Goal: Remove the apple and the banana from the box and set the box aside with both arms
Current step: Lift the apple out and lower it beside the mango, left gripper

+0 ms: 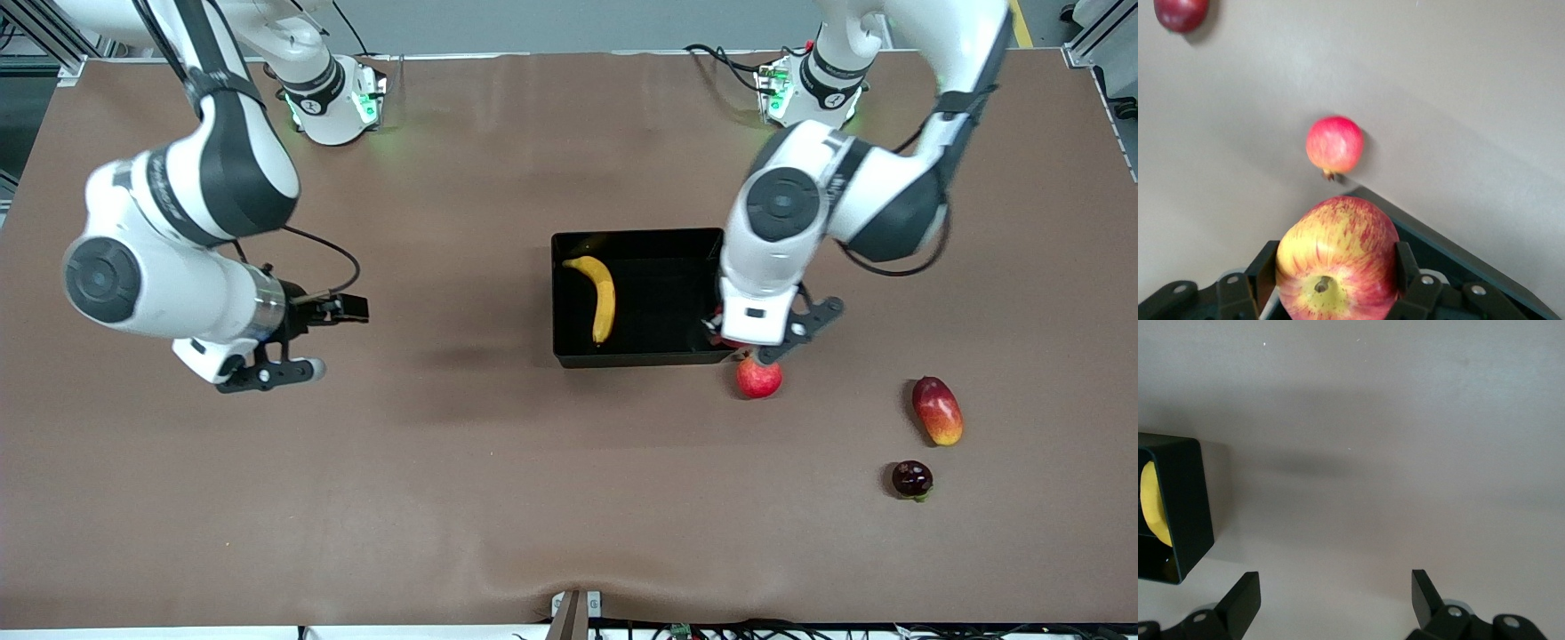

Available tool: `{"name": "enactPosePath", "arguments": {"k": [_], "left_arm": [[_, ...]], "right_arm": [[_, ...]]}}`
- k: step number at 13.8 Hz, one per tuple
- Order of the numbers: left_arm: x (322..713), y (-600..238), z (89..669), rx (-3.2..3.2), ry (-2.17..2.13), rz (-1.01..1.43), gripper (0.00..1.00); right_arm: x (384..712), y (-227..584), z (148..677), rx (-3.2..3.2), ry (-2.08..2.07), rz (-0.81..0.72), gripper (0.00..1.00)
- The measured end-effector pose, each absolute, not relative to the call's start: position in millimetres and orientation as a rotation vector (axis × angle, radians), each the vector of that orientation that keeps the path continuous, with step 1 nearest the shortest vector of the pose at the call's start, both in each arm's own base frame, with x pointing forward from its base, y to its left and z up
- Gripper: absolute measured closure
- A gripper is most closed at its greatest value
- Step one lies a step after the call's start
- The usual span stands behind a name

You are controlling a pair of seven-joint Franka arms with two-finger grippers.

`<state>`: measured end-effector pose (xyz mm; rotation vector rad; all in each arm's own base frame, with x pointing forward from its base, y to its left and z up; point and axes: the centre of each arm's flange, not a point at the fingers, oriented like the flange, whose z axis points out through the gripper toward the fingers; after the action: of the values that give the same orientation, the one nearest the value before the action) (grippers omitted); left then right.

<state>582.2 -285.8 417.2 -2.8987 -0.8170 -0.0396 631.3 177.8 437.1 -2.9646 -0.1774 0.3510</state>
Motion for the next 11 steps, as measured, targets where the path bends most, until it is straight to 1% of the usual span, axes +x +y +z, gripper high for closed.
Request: {"name": "enactPosePath", "arguments": {"k": [3, 6, 11], "left_arm": [[598.9, -251.2, 423.1, -2.926, -0.734, -0.034, 0.26], [617.7, -196.1, 420.1, -2.934, -0.663, 0.002, 0.26], [636.5, -117.0, 385.2, -2.899, -0.718, 0.101, 0.26]], "right_arm": [[641.6, 181.0, 418.9, -2.930, -0.143, 0.320, 0.00], [645.4, 182.5, 395.3, -2.926, -0.134, 0.357, 0.00], [644.1, 196.8, 367.8, -2.928, -0.156, 0.413, 0.00]]}}
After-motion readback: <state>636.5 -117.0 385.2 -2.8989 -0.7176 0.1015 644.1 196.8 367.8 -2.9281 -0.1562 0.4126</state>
